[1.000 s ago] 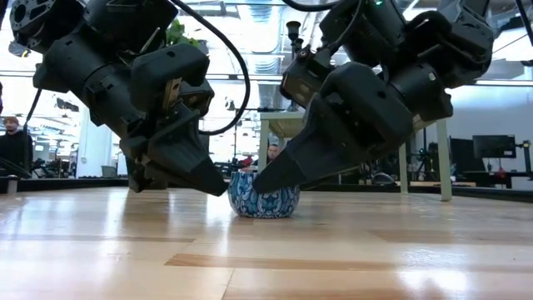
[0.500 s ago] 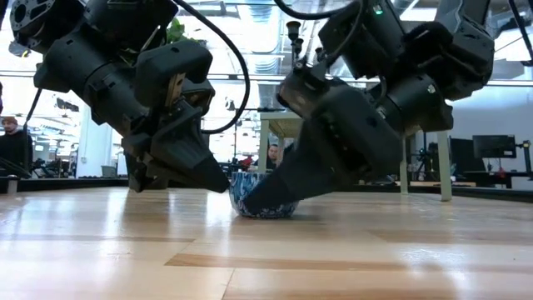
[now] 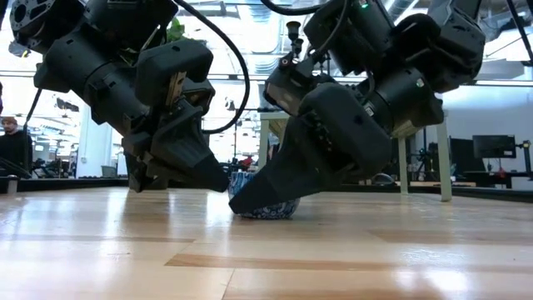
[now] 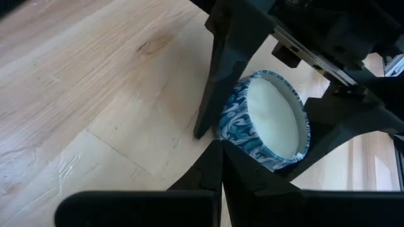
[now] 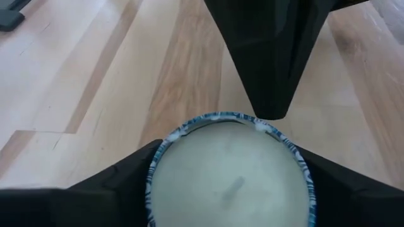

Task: Pick & Place candle stick holders
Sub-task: Put the blue scented candle on the shelf

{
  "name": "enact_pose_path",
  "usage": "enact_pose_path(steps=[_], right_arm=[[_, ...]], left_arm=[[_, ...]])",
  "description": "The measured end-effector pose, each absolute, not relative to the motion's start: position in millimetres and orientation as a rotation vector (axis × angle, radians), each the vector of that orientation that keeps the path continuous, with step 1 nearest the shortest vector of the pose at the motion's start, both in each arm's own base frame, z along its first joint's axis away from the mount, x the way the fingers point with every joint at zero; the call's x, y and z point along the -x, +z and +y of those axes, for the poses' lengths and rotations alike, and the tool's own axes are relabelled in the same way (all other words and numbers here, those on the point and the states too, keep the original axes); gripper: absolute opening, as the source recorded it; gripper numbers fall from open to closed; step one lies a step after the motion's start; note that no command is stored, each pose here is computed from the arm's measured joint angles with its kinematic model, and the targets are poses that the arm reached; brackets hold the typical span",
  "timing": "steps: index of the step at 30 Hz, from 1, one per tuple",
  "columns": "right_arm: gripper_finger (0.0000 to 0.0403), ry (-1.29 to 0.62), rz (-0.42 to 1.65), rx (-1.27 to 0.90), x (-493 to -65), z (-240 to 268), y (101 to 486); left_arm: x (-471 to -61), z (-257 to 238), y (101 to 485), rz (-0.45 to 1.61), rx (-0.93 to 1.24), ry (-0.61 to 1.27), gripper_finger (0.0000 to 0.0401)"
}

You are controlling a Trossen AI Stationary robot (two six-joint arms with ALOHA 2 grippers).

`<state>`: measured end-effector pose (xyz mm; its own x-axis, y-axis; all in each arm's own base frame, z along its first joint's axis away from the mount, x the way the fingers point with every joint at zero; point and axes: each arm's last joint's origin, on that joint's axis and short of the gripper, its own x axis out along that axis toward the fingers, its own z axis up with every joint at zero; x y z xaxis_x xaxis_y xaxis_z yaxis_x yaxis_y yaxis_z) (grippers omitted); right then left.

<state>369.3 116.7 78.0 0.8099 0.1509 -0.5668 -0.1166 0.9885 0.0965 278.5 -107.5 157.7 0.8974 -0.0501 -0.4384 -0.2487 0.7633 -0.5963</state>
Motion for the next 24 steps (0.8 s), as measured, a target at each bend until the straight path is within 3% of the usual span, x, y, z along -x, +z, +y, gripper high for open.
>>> enact_pose_path(steps=[11,17,24], right_arm=[[0.0299,0.117,0.637,-0.029,-362,113,106],[0.0284,0.101,0.615,-0.038,-347,101,146],[0.0297,0.086,0.607,-0.034,-311,89,217]], left_arm=[[-261,-99,212,0.287,0.718,0.066,0.0003],[-237,-86,260,0.065,0.675,0.112,0.0004],[-207,-71,300,-0.113,0.587,0.148,0.0004]])
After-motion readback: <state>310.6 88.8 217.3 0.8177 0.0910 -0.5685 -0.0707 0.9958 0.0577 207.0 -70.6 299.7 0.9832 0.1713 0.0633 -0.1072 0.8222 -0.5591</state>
